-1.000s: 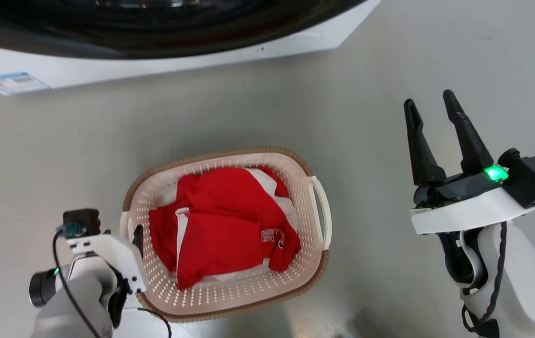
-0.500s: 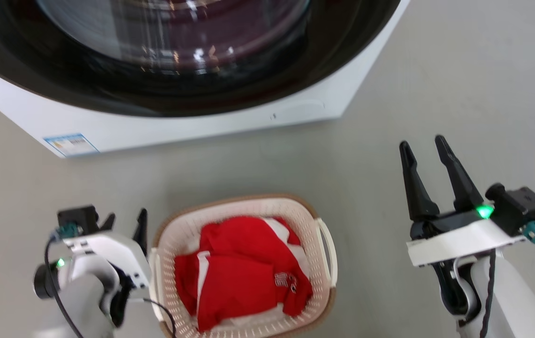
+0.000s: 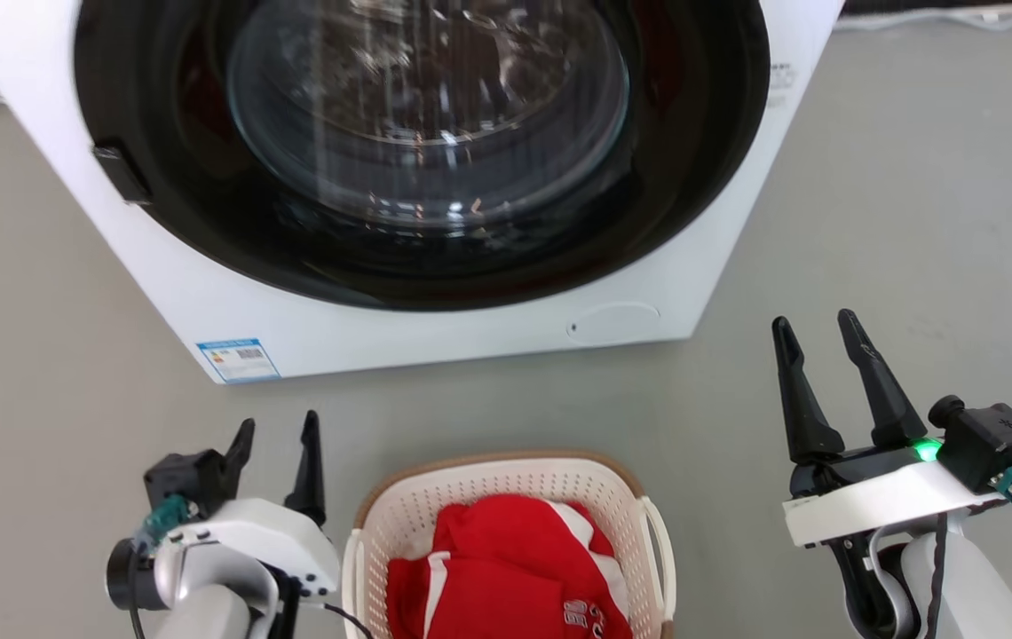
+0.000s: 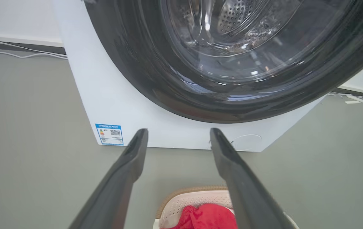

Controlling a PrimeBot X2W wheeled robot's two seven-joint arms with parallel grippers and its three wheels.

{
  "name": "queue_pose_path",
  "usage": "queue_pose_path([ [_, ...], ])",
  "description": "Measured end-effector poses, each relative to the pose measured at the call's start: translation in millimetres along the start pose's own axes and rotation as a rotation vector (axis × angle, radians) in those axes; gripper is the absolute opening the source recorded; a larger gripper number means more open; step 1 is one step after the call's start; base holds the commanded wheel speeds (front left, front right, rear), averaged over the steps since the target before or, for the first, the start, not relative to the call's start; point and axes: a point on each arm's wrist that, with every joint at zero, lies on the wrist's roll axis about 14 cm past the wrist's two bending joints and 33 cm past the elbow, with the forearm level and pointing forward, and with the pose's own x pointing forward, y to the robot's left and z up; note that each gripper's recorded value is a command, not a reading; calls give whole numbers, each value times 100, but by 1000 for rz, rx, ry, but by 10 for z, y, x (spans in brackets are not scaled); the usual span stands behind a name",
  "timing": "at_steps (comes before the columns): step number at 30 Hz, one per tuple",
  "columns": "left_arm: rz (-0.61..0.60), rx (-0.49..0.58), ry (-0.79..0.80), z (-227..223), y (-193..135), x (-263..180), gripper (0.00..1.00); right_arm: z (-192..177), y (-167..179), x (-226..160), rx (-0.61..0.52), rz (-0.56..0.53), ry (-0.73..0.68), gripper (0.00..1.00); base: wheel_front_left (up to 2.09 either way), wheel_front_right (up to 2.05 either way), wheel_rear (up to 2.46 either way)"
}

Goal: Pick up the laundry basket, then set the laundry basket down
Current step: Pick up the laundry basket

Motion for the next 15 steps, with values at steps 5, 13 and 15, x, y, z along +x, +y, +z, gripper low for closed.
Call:
queue_pose_path([
  [5, -6, 2, -132, 340, -109, -211, 100, 93, -9, -68, -42, 0, -21, 100, 0, 0, 0],
  [13, -14, 29, -319, 846, -182, -508, 100, 230, -77, -161, -67, -24, -58, 100, 0, 0, 0],
  [15, -8, 29, -342, 901, -172, -574, 100, 278, -101, -168, -79, -30, -70, 100, 0, 0, 0],
])
